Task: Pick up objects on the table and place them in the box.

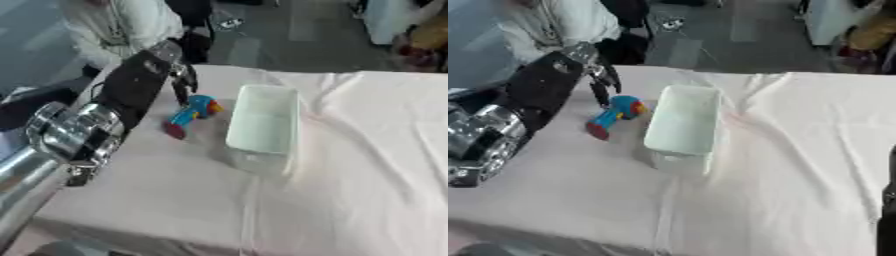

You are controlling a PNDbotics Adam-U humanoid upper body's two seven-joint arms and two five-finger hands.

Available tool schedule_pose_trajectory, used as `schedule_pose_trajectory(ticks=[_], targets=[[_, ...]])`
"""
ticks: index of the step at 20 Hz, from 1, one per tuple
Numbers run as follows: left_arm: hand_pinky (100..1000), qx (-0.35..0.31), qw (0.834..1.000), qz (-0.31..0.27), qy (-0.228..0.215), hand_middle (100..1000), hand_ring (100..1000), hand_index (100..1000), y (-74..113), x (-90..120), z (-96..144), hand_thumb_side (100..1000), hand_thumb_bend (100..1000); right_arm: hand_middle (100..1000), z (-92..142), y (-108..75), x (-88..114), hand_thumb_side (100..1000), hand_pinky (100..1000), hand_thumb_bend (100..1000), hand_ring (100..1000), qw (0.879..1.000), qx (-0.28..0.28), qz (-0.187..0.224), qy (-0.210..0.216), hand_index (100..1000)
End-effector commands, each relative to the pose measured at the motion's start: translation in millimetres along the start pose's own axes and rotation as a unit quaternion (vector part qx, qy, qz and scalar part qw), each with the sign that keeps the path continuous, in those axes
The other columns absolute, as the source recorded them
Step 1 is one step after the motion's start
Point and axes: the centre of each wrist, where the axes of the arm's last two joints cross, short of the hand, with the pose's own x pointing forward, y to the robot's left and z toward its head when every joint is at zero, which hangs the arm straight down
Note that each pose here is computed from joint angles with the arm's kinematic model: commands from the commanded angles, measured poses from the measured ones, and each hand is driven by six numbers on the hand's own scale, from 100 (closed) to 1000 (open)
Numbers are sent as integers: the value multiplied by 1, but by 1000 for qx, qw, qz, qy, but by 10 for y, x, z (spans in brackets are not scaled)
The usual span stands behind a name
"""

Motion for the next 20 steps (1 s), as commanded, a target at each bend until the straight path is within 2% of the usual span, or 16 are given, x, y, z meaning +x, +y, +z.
schedule_pose_trajectory(ticks=[1,2,3,4,6,9,11,20], targets=[[752,-84,991,-76,-72,933,930,1000,120,-161,165,1000,768,458,-61,32,15,1000,305,100,370,1000,5,-5,-10,616],[687,-81,991,-72,-73,868,873,1000,107,-161,158,1000,752,458,-60,31,16,1000,305,100,370,1000,5,-5,-10,616],[687,-83,991,-69,-74,870,873,1000,95,-158,148,1000,763,458,-59,29,17,1000,305,100,370,1000,5,-5,-9,616],[654,-87,991,-68,-74,822,830,1000,86,-155,140,1000,814,458,-58,28,17,1000,305,100,369,1000,5,-4,-9,616],[635,-102,990,-74,-70,786,810,1000,67,-150,125,1000,858,458,-57,27,18,1000,305,100,370,1000,5,-4,-9,616],[625,-119,987,-92,-59,756,794,992,52,-143,116,1000,870,459,-56,26,18,1000,306,100,371,1000,4,-4,-8,616],[607,-127,985,-106,-52,705,764,973,41,-136,108,1000,934,461,-55,26,18,1000,310,100,371,1000,5,-3,-7,617],[533,-137,979,-150,-30,579,689,882,-19,-87,44,1000,934,461,-54,24,19,1000,313,100,375,1000,5,-2,-5,618]])
